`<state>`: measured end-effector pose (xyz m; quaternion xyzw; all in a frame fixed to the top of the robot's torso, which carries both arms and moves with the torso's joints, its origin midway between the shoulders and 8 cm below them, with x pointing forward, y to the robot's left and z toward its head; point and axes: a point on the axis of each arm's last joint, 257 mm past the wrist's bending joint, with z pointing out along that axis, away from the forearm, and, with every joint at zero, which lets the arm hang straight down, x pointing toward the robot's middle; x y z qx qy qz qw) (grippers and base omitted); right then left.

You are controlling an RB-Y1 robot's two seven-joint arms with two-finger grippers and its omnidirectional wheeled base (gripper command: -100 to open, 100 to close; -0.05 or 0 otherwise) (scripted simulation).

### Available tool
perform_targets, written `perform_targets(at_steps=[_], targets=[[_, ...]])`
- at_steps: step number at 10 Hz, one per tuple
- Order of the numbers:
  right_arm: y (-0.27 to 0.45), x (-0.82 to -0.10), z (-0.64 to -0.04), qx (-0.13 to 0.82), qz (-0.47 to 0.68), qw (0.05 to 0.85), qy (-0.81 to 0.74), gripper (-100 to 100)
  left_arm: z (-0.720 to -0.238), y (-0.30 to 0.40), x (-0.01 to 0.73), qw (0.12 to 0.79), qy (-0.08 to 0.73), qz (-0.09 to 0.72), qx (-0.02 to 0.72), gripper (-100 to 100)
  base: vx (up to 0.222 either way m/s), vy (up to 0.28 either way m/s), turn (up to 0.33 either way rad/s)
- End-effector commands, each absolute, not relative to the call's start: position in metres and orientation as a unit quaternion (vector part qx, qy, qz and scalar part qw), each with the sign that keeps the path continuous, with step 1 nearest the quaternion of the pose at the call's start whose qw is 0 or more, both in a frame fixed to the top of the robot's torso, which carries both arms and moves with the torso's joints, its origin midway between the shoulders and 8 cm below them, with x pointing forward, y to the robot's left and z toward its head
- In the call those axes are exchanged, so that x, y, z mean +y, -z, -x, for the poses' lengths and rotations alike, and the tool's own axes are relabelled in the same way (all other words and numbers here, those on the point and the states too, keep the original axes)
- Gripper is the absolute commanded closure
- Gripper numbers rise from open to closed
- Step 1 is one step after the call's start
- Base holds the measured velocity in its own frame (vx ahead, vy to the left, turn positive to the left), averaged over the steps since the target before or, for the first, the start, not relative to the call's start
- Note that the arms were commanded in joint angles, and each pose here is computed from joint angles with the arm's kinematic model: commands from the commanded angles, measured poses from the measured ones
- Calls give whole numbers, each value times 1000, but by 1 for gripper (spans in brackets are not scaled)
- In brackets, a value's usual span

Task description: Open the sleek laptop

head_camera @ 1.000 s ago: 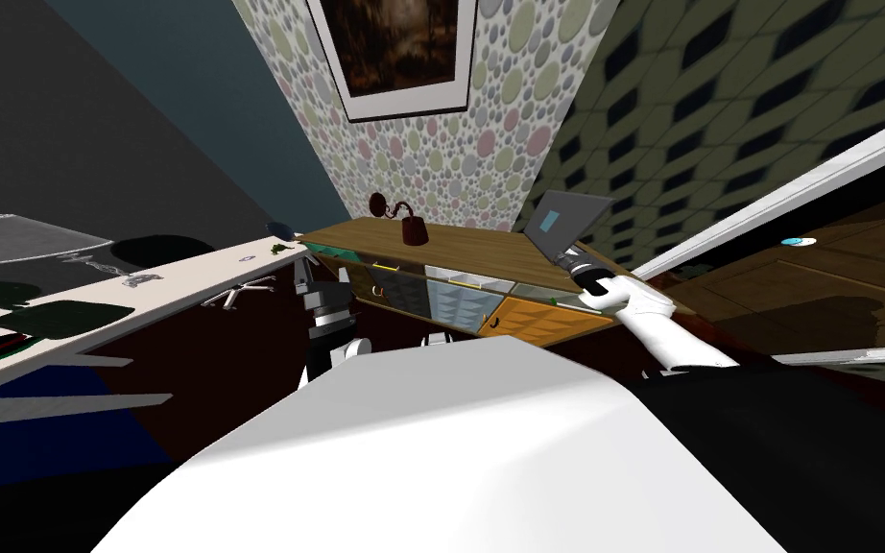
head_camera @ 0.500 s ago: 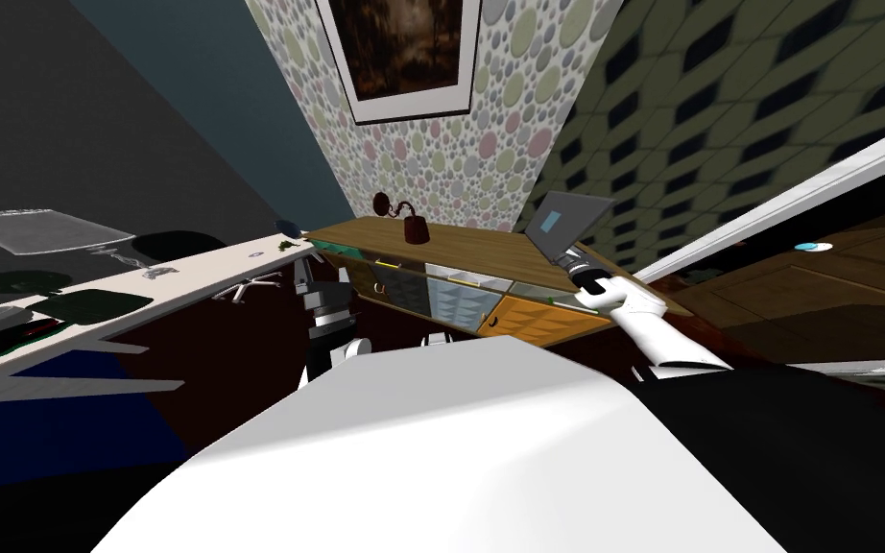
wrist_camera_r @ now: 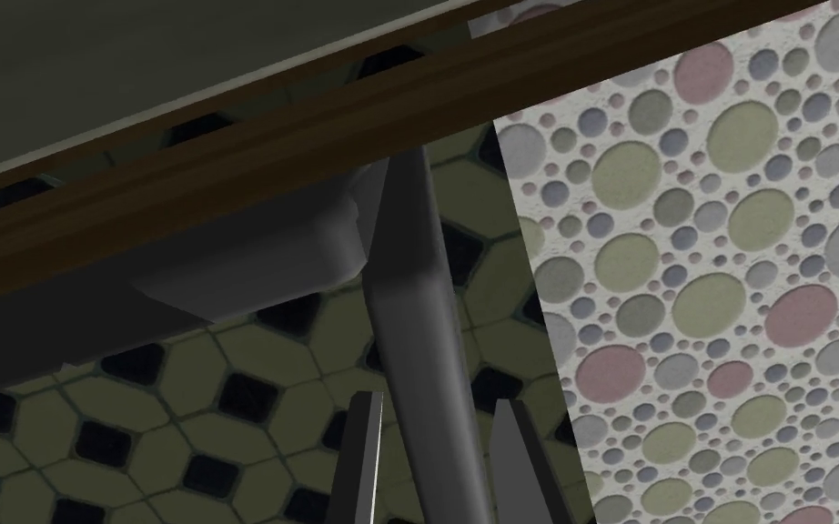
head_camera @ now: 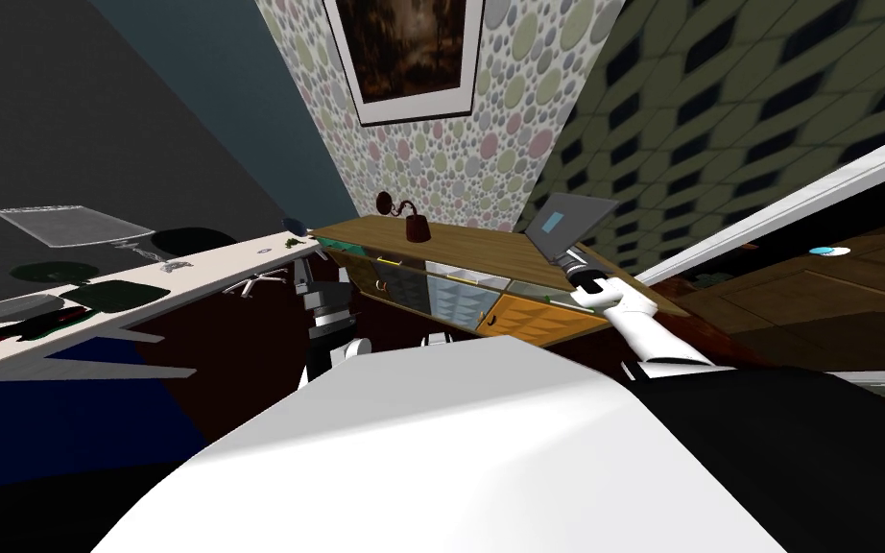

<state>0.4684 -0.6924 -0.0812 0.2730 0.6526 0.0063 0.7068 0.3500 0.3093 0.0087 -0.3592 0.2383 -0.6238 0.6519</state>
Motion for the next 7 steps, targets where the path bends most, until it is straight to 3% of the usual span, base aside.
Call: perform_targets(at_steps=[1,7], targets=[[84,-692,-471,637,-304,708,-35,100,-350,-9,309,652,624,359,238,0,-26,-17,36],[103,-691,-479,569,-414,696,-140,100,-350,-9,309,652,624,359,238,0,-54,-44,43]])
